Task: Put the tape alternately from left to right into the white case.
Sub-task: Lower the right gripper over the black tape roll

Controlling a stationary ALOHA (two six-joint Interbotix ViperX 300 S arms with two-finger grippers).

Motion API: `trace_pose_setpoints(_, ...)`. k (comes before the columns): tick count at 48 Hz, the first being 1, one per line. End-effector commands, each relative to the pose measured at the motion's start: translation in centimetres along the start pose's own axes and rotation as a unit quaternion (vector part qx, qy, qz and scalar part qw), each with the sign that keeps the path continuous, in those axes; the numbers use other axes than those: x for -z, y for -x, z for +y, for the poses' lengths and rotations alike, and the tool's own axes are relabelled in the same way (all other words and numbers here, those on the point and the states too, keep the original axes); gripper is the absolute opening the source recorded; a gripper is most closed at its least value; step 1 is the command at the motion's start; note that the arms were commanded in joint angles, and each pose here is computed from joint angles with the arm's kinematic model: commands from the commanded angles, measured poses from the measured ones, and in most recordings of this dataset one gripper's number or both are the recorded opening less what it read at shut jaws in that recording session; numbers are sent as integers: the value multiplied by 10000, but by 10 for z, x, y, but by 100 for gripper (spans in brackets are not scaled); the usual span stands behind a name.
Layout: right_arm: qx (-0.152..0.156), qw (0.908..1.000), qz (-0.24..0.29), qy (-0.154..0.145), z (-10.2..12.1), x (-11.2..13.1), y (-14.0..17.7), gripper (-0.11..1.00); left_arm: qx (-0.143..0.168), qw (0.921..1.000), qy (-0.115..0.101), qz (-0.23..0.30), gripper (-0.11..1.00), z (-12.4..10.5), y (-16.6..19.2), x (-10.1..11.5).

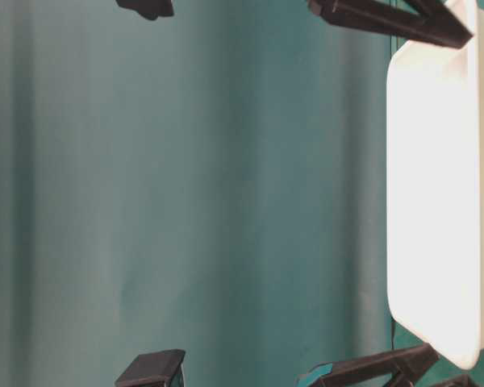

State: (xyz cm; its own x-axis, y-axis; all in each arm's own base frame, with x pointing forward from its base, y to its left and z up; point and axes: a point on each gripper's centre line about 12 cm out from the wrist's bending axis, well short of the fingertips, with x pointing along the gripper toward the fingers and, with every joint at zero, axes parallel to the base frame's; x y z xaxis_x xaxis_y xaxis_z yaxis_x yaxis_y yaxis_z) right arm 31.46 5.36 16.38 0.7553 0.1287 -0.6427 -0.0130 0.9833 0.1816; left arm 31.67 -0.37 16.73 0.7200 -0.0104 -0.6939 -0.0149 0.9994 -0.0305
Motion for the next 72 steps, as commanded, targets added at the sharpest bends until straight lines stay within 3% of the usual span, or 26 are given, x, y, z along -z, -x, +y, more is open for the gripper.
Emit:
trace_pose_setpoints(1,-105,9999,-100,25,8,-6,0,85,13,9999,10,-145,93,-1,3,-9)
trace_pose_setpoints(25,-197,9997,82,71,19,-1,-14,85,13,9999,10,-145,93,-1,3,-9)
trace_pose_setpoints(43,-119,9988,363,-296,20,3,-39,85,12,9999,10,-130,93,-1,3,-8)
trace_pose_setpoints(72,90,9936,923,-643,18,18,-73,84,11,9999,2,-107,93,-1,2,-7)
